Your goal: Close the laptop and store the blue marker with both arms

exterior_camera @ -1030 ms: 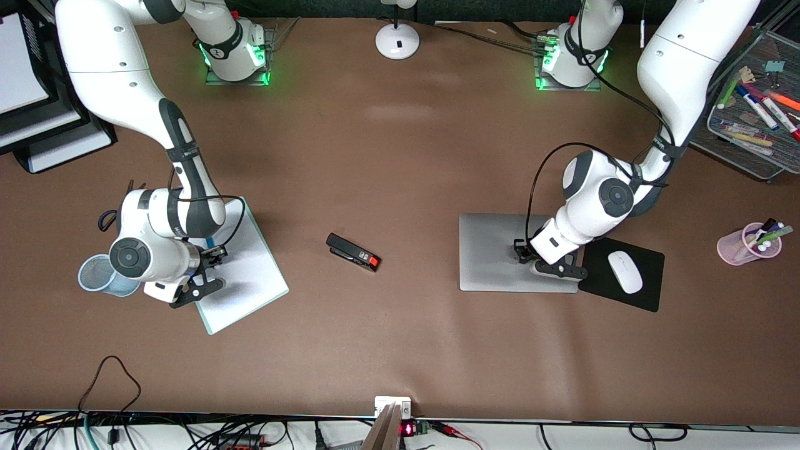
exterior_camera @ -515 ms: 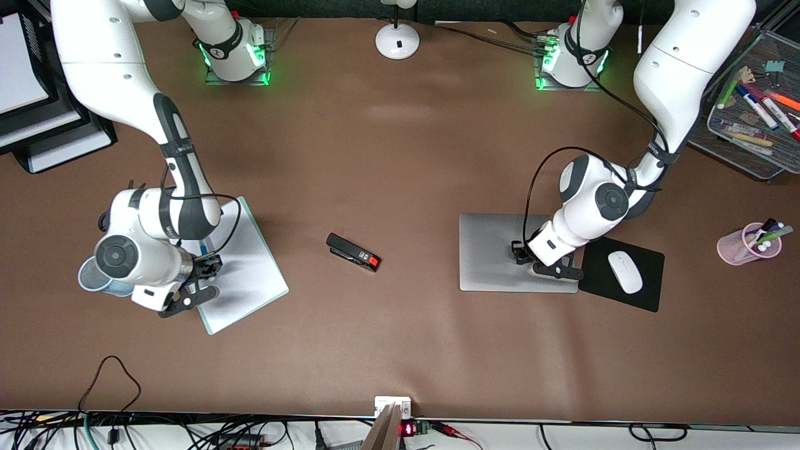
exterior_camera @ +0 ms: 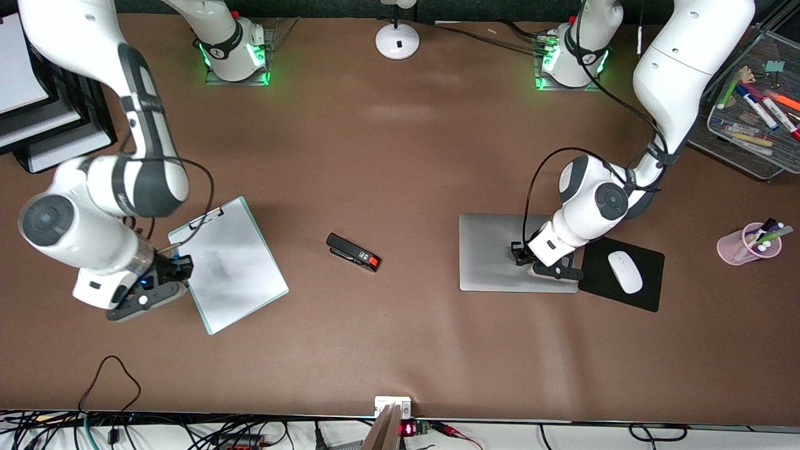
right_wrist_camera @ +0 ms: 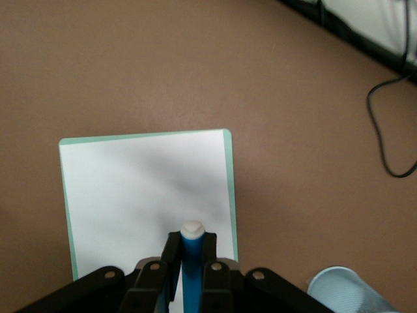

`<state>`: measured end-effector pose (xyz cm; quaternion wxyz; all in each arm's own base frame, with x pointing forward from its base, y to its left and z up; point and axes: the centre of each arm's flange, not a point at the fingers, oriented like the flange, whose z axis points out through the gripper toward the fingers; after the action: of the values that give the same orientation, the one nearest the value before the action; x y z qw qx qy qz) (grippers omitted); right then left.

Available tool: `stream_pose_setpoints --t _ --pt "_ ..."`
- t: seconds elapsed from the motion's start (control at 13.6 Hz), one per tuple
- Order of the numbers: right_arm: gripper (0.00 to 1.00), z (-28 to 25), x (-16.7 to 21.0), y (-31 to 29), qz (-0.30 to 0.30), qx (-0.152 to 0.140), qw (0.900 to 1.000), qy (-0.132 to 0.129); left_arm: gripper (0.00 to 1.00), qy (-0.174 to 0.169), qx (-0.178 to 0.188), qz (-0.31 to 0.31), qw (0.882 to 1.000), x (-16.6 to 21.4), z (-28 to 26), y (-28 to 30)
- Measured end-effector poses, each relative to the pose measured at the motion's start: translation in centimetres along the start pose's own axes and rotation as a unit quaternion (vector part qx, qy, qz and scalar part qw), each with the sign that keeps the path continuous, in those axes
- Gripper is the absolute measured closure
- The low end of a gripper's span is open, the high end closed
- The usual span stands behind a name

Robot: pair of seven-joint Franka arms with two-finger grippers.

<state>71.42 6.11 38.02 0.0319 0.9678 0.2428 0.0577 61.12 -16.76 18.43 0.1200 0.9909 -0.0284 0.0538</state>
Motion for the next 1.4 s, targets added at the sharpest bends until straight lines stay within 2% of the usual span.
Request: stream_pose_setpoints --t 0.15,0.29,0.44,0.66,0.96,1.1,1.18,1.4 --pt "0.83 -3.7 0.0 0.3 -0.018 -0.009 1.000 0.024 0.99 -0.011 0.005 0.002 1.000 0.1 -0.6 0.0" --pt "0.83 -7.3 -0.2 0.5 -0.023 -0.009 0.998 0.051 0.99 -0.038 0.020 0.008 0.999 0.4 -2.8 0.4" --pt "0.83 -10.0 -0.4 0.5 -0.022 0.015 0.996 0.083 0.99 -0.063 0.040 0.016 0.997 0.4 -6.2 1.1" --pt "0.83 -12.8 -0.6 1.1 -0.073 0.038 0.988 0.128 0.98 -0.092 0.068 0.026 0.993 -0.2 -11.1 2.3" --pt "0.83 -14.6 -2.6 6.5 -0.182 0.045 0.963 0.196 0.97 -0.126 0.094 0.063 0.986 -1.2 -16.0 2.3" --pt "0.83 -14.5 -4.9 10.4 -0.238 0.049 0.941 0.237 0.97 -0.136 0.102 0.083 0.982 -1.3 -19.1 0.2" --pt "0.83 -14.0 -6.4 12.2 -0.260 0.060 0.931 0.248 0.96 -0.145 0.105 0.092 0.980 -1.3 -20.7 -1.1" --pt "0.83 -11.8 -10.7 16.3 -0.314 0.098 0.912 0.246 0.96 -0.182 0.103 0.104 0.972 -1.0 -25.1 -4.7"
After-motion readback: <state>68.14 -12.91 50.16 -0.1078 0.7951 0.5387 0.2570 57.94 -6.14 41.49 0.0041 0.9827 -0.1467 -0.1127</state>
